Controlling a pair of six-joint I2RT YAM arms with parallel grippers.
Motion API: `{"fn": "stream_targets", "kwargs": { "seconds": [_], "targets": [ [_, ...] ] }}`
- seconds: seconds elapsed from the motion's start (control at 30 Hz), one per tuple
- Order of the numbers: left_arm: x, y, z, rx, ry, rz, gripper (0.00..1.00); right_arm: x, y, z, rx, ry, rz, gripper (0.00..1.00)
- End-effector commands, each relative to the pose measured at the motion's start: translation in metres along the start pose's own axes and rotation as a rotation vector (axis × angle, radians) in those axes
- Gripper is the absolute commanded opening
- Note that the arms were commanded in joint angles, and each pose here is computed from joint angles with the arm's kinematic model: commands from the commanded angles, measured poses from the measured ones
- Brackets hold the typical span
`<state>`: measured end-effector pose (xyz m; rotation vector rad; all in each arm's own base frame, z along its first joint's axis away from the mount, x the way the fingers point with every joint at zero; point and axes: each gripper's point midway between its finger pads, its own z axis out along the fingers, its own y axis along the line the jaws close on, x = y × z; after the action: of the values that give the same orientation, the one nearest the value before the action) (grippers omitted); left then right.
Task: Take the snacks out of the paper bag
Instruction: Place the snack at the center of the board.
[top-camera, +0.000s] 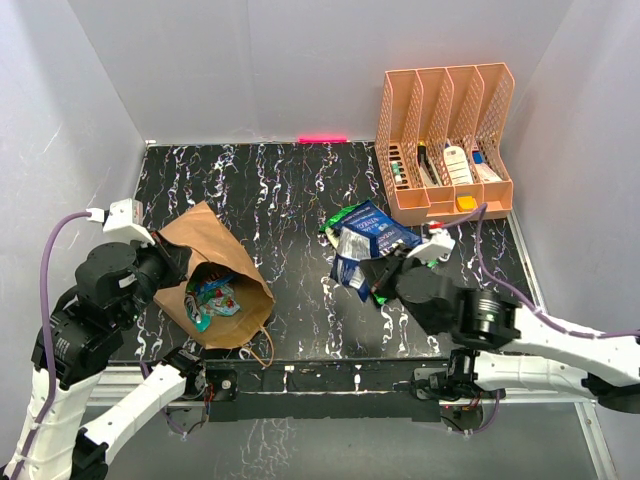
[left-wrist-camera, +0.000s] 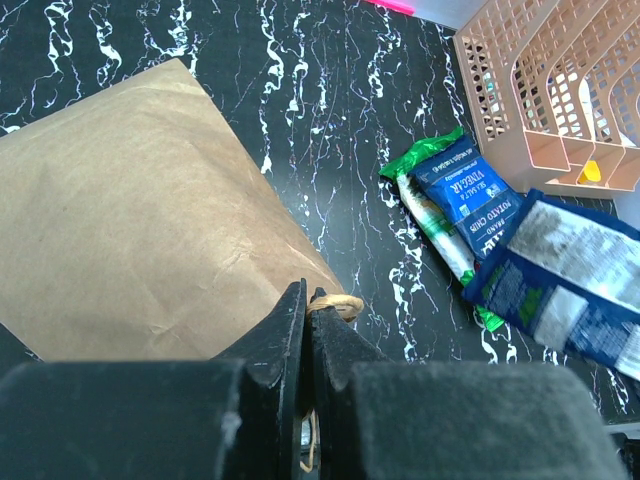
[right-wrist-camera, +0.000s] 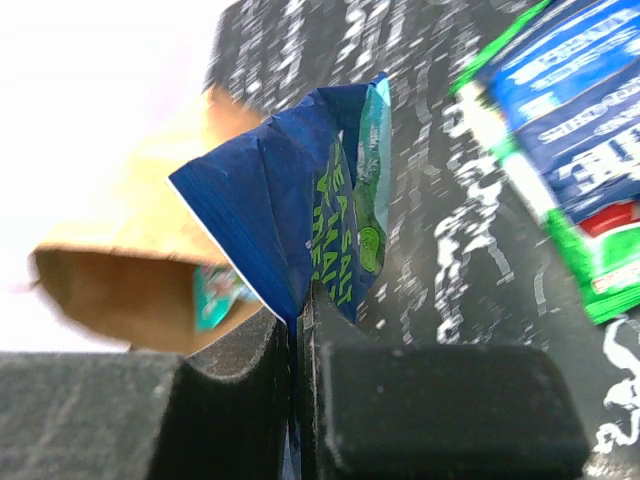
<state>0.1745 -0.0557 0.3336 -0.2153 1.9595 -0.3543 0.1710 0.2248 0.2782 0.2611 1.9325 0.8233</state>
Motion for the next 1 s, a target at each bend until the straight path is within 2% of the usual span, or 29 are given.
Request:
{"fn": "stream_targets", "kwargs": {
  "seconds": [0.0,0.07,0.17,0.3,0.47,0.67,0.83,0.97],
  "targets": [
    [-0.009,-0.002,-0.003,0.011,-0.031,0.000,0.00,-0.059,-0.002,0.043,0.175,-0.289,0.029,0.07],
    [-0.009,-0.004,-0.004,0.016,-0.027,-0.003,0.00,-0.074,0.003,0.078,0.150,-0.252,0.021,0.07],
    [-0.009,-0.005,-0.004,0.019,-0.022,-0.008,0.00,-0.094,0.017,0.120,0.006,-0.213,0.059,0.07],
    [-0.012,-0.004,-0.008,0.012,-0.024,-0.011,0.00,-0.128,0.034,0.149,-0.113,-0.252,0.098,0.07],
    [-0.016,-0.002,-0.013,0.005,-0.028,-0.007,0.00,-0.152,0.009,0.177,-0.139,-0.259,0.287,0.07],
    [-0.018,-0.002,-0.014,0.002,-0.030,-0.005,0.00,-0.142,-0.046,0.190,-0.044,-0.268,0.437,0.07],
    [-0.016,-0.003,-0.011,0.005,-0.023,-0.002,0.00,-0.107,-0.096,0.186,0.052,-0.224,0.530,0.07],
    [-0.013,-0.002,-0.010,0.003,-0.018,0.002,0.00,-0.086,-0.133,0.173,0.141,-0.240,0.564,0.07]
  ]
}}
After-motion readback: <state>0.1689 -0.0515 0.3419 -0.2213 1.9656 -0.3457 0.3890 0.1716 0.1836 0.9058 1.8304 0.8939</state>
